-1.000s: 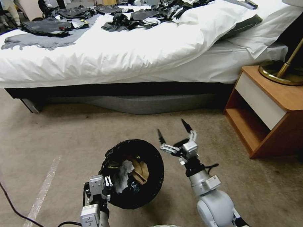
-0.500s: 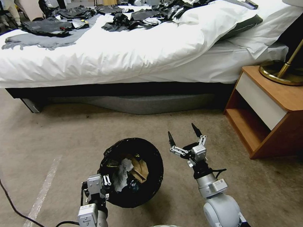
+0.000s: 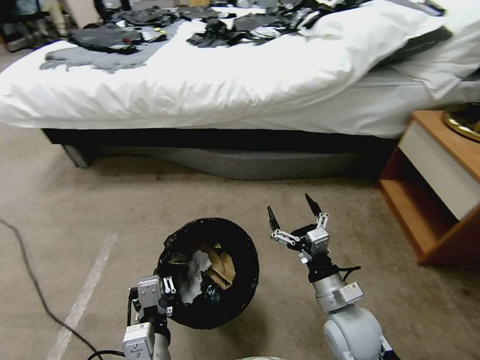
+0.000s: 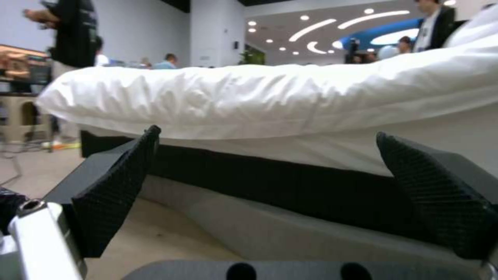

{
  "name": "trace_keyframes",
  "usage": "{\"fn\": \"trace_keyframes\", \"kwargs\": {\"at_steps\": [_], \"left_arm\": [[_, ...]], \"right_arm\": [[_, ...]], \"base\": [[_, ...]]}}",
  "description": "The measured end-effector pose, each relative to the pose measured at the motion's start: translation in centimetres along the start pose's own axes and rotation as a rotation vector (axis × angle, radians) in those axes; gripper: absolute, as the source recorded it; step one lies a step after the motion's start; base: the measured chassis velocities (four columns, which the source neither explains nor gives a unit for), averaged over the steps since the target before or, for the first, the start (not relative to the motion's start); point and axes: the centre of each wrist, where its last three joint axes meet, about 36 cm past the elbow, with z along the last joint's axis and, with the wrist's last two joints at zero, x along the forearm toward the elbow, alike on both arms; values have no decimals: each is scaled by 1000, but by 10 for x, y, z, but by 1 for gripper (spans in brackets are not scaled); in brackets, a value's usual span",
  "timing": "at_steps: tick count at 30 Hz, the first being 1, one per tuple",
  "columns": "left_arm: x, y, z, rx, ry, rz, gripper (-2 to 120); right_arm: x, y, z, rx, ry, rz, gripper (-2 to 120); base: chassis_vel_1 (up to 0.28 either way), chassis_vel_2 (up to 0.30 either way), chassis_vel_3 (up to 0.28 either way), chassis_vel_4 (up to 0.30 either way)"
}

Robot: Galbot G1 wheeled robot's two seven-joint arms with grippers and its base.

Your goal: Pick up the trash bin, then pick up the garbage from the floor and place it into the trash bin.

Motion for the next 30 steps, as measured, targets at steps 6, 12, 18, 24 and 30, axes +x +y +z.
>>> {"fn": "trace_keyframes", "kwargs": {"at_steps": [6,12,18,24,30], "left_arm": [[1,0,0,1,3,1,1],[1,1,-1,2,0,1,1],[1,3,-3,2,-5,-5,1],[1,4,-5,5,-10,-7,1],[1,4,-10,10,-17,-8,1]], "right_arm": [[-1,2,-2,-11,-7,-5,100],[-2,2,-2,1,-6,-22,100],[-3,3,-2,4,-4,-26,100],[-4,2,-2,5,5,-31,100],[-4,2,-2,6,8,-31,100]], "base": [[115,106,118,129],[133,116,137,131],[133,119,133,142],[134,123,121,132],[116,125,126,117]]}}
